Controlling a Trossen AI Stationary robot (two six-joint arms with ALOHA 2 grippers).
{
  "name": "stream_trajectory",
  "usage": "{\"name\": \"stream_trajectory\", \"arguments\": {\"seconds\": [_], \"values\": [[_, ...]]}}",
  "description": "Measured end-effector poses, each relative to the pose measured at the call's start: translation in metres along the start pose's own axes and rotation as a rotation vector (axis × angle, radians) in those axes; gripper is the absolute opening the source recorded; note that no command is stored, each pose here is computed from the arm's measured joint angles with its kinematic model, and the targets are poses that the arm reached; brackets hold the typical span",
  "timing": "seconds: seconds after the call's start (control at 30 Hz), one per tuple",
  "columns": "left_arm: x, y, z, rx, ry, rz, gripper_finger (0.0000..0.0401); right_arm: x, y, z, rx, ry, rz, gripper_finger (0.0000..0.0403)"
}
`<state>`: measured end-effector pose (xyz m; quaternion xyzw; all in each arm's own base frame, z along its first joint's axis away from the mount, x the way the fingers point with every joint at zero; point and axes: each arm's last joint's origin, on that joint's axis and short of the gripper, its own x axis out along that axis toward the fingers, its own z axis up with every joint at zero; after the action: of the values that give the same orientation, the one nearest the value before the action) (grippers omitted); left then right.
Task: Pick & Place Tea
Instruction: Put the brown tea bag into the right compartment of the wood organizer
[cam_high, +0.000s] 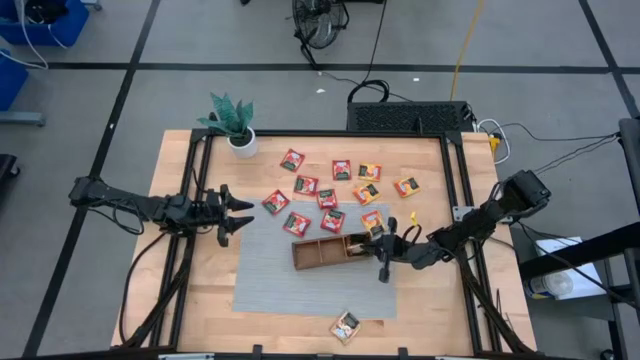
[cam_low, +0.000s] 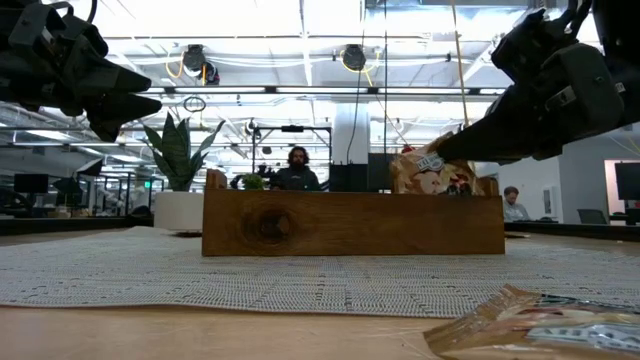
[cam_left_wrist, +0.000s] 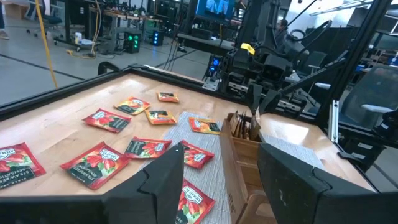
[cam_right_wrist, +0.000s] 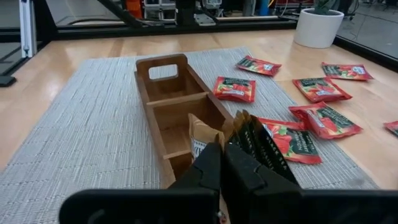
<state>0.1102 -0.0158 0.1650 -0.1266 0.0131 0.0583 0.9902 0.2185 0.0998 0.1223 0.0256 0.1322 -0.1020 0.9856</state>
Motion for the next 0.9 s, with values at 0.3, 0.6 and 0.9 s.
{"name": "stream_trajectory", "arguments": {"seconds": [0.3, 0.6, 0.9], "values": [[0.0, 0.0, 0.0, 0.0, 0.0, 0.0, 0.0205, 0.009, 0.004, -0.012, 0.027, -0.044, -0.002, 0.0], [0.0, 0.0, 0.0, 0.0, 0.0, 0.0, 0.0205, 0.01, 0.006, -0.015, 0.011, -0.109, -0.058, 0.0], [0.0, 0.0, 0.0, 0.0, 0.0, 0.0, 0.0205, 0.002, 0.012, -0.018, -0.015, -0.125, -0.18, 0.0]]}}
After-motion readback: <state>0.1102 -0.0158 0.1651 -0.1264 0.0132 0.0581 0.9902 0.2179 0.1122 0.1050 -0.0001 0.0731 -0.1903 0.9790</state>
